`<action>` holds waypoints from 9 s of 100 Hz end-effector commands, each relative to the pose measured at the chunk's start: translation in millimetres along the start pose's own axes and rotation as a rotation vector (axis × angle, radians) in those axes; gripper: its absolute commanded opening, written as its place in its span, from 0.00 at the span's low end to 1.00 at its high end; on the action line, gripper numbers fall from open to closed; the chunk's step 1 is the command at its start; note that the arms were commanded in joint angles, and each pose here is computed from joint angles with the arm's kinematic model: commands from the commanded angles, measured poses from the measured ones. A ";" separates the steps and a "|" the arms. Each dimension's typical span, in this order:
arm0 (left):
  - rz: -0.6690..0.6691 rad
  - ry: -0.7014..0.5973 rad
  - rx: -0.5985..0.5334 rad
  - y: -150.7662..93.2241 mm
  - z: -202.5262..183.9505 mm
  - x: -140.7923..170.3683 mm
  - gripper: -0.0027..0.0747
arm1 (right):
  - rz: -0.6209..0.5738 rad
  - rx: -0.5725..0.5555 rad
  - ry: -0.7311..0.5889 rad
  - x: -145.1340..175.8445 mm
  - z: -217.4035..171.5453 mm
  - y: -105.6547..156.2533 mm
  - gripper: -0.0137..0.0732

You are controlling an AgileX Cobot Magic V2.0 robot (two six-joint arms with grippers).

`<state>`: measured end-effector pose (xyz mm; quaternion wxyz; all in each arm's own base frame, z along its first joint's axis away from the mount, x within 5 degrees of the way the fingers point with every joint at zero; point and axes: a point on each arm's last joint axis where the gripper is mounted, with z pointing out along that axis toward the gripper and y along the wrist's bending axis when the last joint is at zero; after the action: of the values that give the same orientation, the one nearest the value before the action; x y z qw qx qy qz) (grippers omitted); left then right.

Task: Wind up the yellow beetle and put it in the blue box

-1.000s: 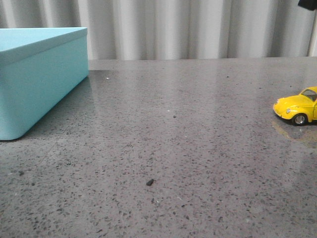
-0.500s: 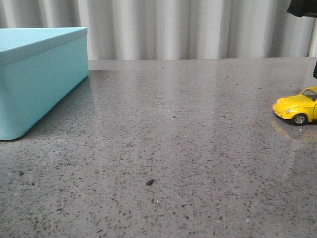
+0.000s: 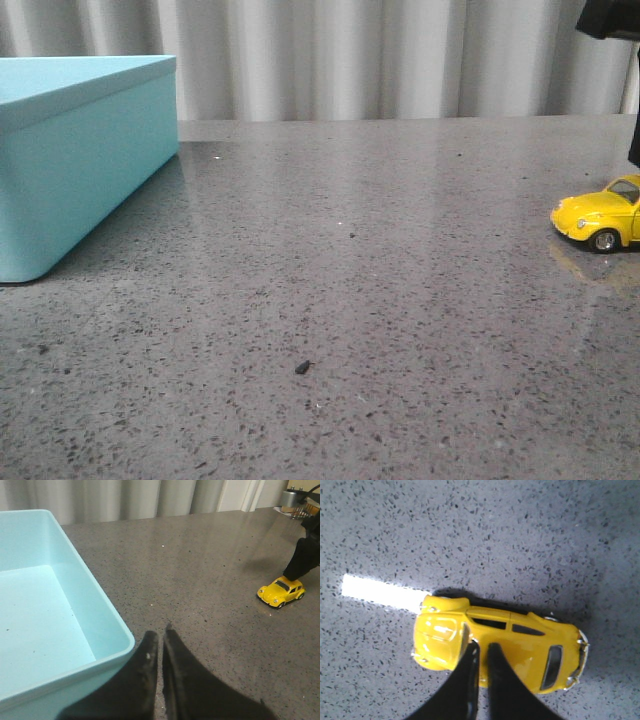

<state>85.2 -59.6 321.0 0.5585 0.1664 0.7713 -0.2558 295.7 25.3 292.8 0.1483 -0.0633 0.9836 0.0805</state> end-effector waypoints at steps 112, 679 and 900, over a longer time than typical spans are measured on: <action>-0.018 -0.096 -0.010 -0.3 -0.7 -15.2 0.01 | -0.054 0.120 0.049 -3.6 2.2 -15.5 0.11; 0.794 0.395 -0.041 21.1 201.3 -172.5 0.01 | -0.449 -0.123 -1.132 240.1 -161.7 44.3 0.11; -0.107 0.528 -0.292 144.0 158.7 -134.4 0.06 | -0.450 -0.125 -1.117 240.7 -160.5 44.3 0.11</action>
<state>345.5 -26.7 338.7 0.2680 0.1208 0.9513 -0.0924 13.7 15.7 365.1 0.6211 -0.2332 0.7376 0.1258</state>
